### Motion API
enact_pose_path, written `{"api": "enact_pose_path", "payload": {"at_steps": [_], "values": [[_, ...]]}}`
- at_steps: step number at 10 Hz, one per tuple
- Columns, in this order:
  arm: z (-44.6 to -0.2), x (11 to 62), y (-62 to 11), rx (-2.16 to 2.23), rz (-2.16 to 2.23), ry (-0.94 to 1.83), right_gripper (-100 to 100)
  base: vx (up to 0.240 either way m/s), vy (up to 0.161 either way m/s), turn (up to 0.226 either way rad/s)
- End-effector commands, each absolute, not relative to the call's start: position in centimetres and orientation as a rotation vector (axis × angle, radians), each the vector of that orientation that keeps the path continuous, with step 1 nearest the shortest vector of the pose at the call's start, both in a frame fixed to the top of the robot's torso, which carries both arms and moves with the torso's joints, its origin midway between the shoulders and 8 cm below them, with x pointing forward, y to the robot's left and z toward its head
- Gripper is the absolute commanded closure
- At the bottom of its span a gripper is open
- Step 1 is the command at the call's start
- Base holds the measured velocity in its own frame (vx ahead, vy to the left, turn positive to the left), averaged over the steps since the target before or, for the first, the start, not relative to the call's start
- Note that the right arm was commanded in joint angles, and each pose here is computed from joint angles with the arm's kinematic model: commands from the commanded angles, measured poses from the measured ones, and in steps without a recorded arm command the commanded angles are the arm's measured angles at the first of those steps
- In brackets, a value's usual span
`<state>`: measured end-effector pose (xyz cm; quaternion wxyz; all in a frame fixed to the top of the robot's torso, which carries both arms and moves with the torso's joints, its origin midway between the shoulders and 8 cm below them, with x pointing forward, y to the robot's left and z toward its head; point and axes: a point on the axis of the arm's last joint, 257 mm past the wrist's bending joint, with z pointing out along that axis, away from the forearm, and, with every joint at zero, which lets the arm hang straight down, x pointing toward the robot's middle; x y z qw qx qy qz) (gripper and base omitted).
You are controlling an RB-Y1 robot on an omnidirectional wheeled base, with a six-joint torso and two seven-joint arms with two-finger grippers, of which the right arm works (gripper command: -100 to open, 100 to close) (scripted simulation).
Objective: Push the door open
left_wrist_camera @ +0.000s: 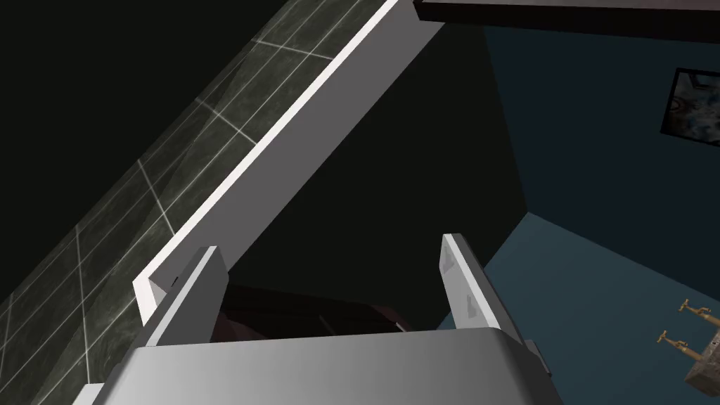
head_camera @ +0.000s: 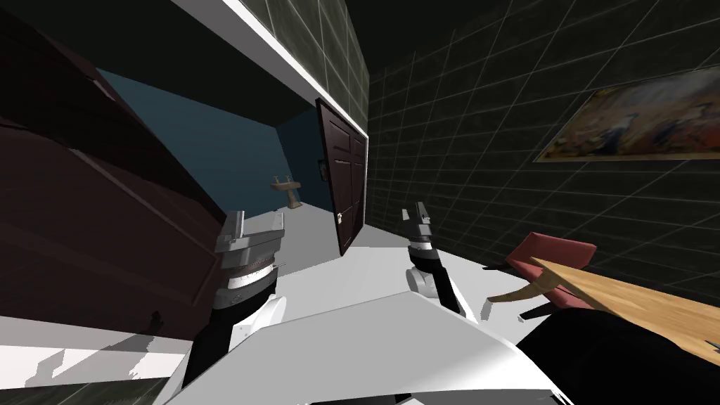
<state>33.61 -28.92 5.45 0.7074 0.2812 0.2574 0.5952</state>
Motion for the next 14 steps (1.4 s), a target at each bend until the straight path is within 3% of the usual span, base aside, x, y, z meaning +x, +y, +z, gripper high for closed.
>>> {"api": "enact_pose_path", "payload": {"at_steps": [1,14], "values": [[4.7,34.2,-29.0,0.634,1.324,0.582,-100,0.019,-0.014,0.194],[-4.1,39.9,-29.6,0.747,1.335,0.689,-100,0.042,-0.042,0.188]]}}
